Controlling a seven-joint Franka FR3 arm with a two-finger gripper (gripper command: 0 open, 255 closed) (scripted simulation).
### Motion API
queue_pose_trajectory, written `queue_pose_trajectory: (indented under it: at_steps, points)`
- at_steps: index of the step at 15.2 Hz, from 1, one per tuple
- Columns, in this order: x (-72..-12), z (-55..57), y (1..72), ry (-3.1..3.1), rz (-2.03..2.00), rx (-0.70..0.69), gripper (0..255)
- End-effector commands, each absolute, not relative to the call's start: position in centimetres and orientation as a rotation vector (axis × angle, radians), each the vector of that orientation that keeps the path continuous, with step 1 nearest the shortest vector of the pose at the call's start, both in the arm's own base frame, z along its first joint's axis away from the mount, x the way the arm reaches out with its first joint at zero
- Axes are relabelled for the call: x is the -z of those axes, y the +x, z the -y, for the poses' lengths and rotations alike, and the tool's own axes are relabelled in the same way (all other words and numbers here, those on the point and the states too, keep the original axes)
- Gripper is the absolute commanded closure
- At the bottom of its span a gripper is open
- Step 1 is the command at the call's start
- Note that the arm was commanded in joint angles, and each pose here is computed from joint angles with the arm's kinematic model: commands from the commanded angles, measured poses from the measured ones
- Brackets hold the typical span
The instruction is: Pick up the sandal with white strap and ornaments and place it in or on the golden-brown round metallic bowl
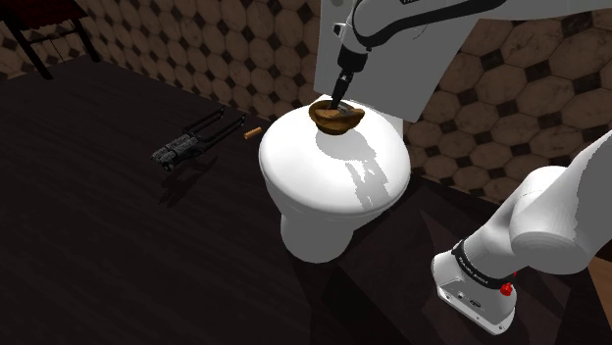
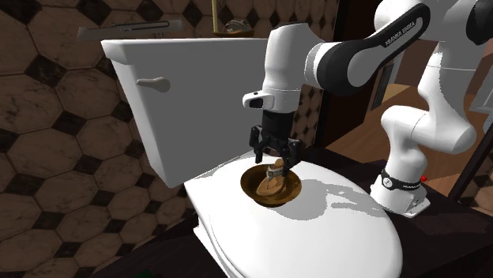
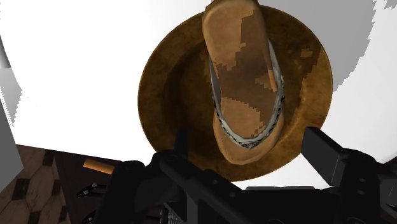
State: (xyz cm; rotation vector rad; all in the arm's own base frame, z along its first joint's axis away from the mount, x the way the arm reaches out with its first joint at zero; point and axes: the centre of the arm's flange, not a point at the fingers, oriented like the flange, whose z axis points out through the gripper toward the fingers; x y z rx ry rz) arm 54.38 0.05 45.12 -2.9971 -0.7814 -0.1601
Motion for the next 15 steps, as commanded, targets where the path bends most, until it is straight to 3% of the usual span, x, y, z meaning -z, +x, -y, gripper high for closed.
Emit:
queue_pose_trajectory:
  at_steps: [1,7,15]
  points:
    - [-45.1,-0.1,54.4,-2.997,0.781,0.16,0]
    - [-50.1,0.3,53.9,-2.997,0.781,0.16,0]
    - [-50.1,0.3,53.9,-2.997,0.781,0.16,0]
